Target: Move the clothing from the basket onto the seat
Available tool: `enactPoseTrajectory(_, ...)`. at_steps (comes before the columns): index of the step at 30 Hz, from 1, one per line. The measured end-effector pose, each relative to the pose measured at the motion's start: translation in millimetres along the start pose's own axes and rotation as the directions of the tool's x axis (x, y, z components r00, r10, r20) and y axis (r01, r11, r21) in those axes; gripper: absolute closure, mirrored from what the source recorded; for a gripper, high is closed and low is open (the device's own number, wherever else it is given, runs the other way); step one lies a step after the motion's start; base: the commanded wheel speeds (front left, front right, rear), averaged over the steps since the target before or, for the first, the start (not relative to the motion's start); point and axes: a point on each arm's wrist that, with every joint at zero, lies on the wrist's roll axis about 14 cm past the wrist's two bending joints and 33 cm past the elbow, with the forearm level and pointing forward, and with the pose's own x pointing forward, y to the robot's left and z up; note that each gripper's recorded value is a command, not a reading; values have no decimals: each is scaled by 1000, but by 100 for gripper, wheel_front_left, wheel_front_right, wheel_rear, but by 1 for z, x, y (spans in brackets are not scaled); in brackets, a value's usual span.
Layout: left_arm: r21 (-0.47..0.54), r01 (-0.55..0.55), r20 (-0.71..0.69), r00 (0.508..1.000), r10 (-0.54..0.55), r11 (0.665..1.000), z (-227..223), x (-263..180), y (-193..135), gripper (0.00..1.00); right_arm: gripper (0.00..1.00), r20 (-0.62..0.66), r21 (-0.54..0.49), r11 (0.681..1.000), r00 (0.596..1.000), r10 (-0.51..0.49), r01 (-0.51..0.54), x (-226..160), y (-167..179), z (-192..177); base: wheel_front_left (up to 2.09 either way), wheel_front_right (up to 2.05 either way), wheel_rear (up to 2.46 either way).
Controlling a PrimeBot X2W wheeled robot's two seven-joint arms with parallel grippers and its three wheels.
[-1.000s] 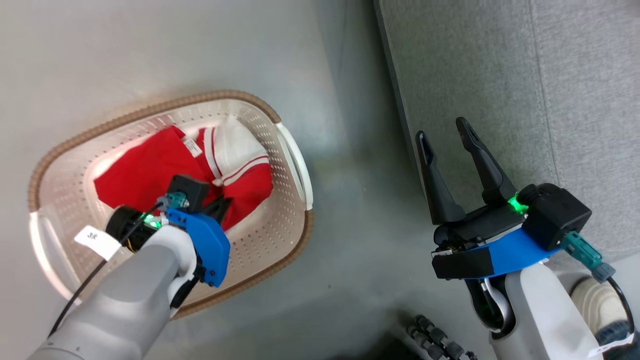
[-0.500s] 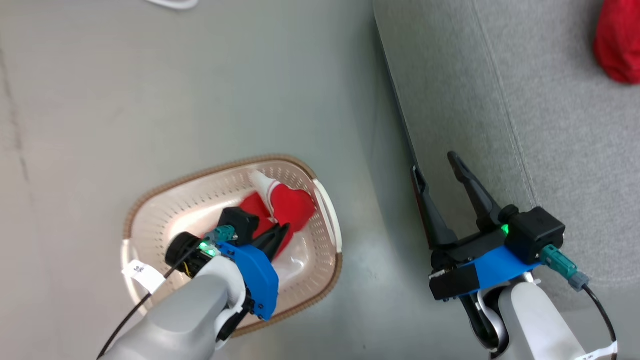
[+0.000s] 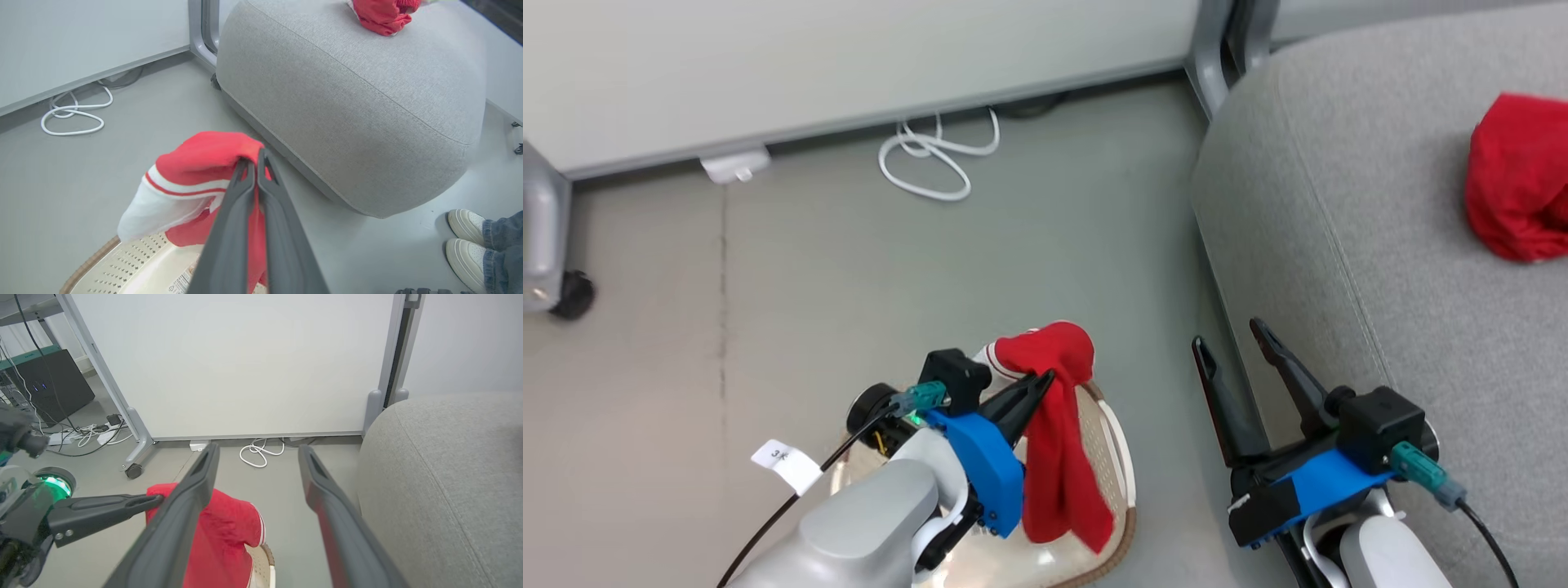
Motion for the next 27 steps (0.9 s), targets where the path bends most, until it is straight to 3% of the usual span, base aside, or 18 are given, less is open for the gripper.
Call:
enactPoseTrajectory(17, 219, -12, 307, 950, -57, 976, 140, -31, -36, 100, 0, 62, -10, 997, 995, 73, -73, -27, 33, 32, 0, 0, 0)
enactPoseTrajectory(27, 315, 7, 391, 910, -137, 949, 185, -38, -69, 100, 0, 62, -8, 997, 995, 79, -78, -39, 37, 35, 0, 0, 0)
